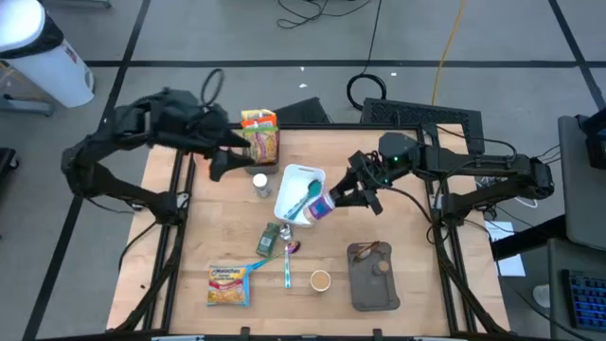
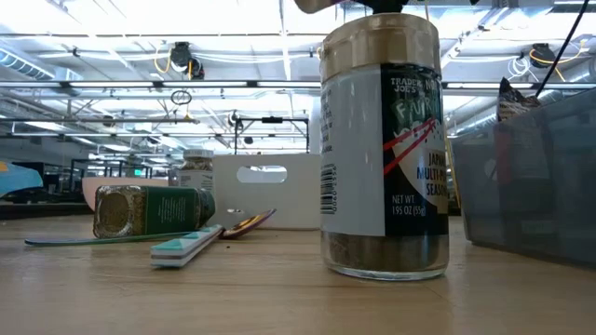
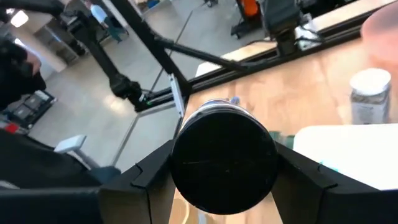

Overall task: Pick & Place Food Item
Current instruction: Put the black seasoning bottle into the bottom black bin

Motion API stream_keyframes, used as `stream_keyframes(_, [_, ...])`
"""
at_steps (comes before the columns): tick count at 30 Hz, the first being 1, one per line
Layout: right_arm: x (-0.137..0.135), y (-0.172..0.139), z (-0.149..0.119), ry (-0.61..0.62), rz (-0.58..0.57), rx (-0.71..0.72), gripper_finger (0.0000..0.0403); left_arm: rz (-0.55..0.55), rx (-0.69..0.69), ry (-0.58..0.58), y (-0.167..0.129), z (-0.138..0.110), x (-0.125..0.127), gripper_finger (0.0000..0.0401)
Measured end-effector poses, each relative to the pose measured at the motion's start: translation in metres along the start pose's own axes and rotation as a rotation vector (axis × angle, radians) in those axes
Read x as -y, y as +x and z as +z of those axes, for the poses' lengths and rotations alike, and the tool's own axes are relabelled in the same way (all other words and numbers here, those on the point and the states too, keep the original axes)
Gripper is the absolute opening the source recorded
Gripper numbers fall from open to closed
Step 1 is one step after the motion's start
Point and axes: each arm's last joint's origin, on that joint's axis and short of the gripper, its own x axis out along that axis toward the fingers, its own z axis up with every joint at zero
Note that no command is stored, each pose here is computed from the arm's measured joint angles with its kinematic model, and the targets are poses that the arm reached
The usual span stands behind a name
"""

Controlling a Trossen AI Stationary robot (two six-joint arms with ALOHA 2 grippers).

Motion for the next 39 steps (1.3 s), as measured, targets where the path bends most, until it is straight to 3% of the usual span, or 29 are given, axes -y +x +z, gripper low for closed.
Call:
stream_keyframes(10, [-0.027,-0.004,0.018,-0.076,-0.077,0.021,0.0199,0.114,0.161,0.101,-0.018,-0.007,0.03,0.0294])
stream_keyframes(16, [-0.046,-0.008,0.017,-0.098,-0.185,-0.062,0.0199,0.161,0.139,0.149,0.01,-0.003,0.035,0.0294])
stream_keyframes(21, [-0.058,-0.008,0.01,0.016,-0.175,-0.136,0.0199,0.073,0.128,0.189,0.039,0.004,0.042,0.0294])
stream_keyframes(27, [-0.072,-0.006,-0.012,0.055,-0.144,-0.319,0.0199,0.07,0.062,0.139,0.069,0.0,0.046,0.0294])
stream_keyframes(33, [-0.09,-0.013,-0.042,0.08,-0.081,-0.597,0.0199,0.05,0.08,0.072,0.099,0.001,0.057,0.0294])
stream_keyframes(39, [-0.115,-0.022,-0.071,-0.033,-0.028,-0.818,0.0199,0.011,0.129,-0.009,0.137,0.002,0.069,0.0294])
